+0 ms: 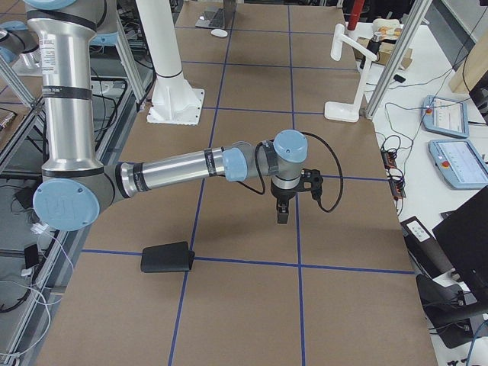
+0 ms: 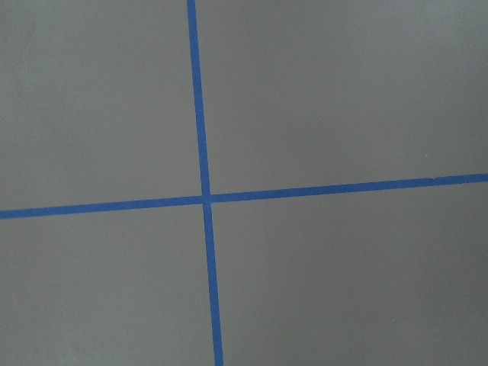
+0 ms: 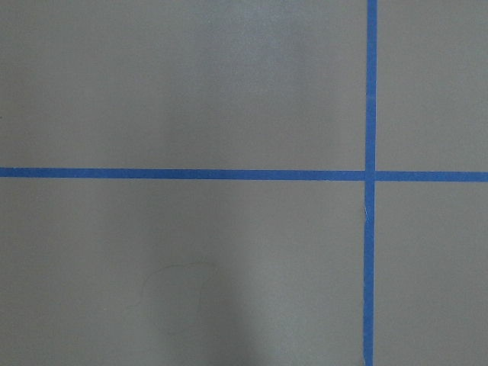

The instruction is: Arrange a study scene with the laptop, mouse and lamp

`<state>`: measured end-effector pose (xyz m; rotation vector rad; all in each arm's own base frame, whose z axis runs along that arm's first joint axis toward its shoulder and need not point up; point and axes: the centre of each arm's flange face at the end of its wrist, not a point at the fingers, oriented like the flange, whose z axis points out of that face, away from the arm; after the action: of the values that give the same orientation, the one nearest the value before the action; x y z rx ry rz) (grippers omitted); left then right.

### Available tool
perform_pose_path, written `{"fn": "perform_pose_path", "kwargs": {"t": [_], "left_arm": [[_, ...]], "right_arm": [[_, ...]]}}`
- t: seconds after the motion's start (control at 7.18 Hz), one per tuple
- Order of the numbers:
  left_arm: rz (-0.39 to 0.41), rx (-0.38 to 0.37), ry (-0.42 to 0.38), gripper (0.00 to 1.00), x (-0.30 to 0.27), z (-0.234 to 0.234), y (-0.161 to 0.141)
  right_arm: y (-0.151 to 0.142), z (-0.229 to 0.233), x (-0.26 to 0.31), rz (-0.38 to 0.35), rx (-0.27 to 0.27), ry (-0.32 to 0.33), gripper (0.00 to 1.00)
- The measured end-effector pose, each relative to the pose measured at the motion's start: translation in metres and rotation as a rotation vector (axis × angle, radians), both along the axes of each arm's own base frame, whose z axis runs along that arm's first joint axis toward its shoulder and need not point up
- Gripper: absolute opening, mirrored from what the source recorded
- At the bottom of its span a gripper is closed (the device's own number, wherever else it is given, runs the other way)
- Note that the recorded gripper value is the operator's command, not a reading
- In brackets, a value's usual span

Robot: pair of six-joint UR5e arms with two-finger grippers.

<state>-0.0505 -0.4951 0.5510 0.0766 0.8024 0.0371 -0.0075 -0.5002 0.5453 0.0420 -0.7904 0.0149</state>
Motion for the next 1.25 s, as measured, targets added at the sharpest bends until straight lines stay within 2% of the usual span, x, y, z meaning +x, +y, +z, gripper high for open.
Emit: {"fn": "perform_pose_path", "kwargs": {"t": [0.42, 0.97, 1.25], "left_arm": [[-0.013, -0.009, 0.015, 1.00, -0.006, 0.010, 0.024], [-0.013, -0.002, 0.017, 1.00, -0.007, 0.012, 0.024], [-0.012, 0.046, 0.021, 1.00, -0.005, 0.007, 0.021]], "right_arm": [[-0.002, 0.002, 0.000, 0.001, -0.006, 0.000, 0.99], [-0.003, 0.003, -0.001, -0.002, -0.008, -0.004, 0.99], [-0.002, 0.001, -0.001, -0.003, -0.003, -0.005, 0.99]]}}
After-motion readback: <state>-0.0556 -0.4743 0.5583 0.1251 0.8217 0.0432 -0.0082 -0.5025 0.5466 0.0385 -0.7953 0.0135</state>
